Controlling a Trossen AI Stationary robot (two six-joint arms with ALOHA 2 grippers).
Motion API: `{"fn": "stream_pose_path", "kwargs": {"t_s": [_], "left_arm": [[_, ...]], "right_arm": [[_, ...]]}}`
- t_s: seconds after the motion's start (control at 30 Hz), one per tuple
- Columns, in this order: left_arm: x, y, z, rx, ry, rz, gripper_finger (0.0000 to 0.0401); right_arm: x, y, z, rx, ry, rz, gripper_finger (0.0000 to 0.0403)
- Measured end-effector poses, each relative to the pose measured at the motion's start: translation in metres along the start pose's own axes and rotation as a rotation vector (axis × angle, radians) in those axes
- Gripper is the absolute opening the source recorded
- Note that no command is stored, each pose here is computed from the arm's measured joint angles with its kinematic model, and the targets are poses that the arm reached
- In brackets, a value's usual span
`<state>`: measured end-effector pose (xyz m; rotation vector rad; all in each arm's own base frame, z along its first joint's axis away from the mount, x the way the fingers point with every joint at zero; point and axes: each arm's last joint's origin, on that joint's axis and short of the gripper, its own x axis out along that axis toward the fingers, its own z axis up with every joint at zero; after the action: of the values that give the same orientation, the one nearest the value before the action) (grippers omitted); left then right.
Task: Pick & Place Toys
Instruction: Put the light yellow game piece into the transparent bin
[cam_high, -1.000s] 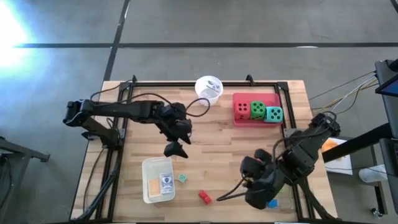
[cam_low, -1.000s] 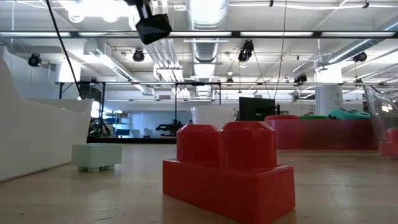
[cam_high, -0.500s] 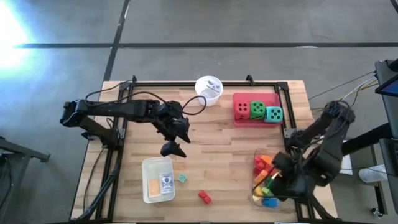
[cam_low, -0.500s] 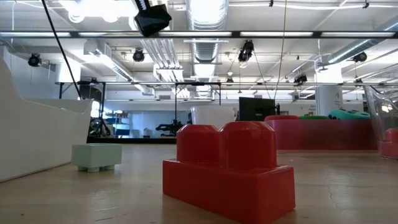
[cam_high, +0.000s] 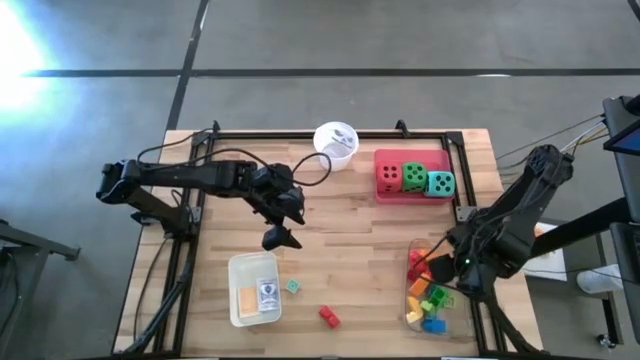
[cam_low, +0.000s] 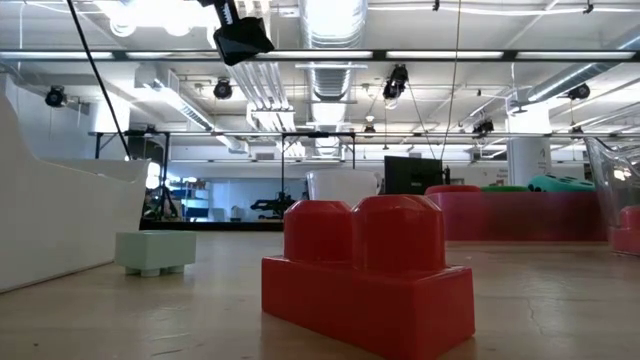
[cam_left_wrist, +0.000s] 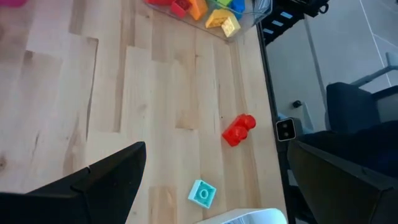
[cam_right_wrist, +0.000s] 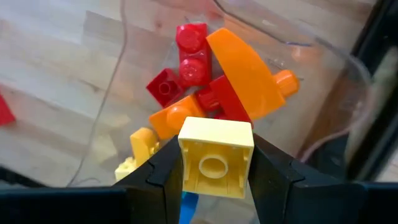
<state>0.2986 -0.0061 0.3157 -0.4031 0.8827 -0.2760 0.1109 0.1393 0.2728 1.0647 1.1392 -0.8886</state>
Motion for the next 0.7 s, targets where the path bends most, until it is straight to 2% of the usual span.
{"fn": "stream_pose_path", "kwargs": {"t_s": [0.3,0.7], "left_arm": [[0.0,0.0,0.0,0.0,-0.002,0.0,0.0393],[0.0,0.0,0.0,0.0,-0.005,0.007,0.0393]], "right_arm": [[0.046,-0.003,0.001,-0.006,-0.013,-0.011,0.0129],[0.067,-0.005,0.006,-0.108,-0.032,-0.051,0.0129]]}}
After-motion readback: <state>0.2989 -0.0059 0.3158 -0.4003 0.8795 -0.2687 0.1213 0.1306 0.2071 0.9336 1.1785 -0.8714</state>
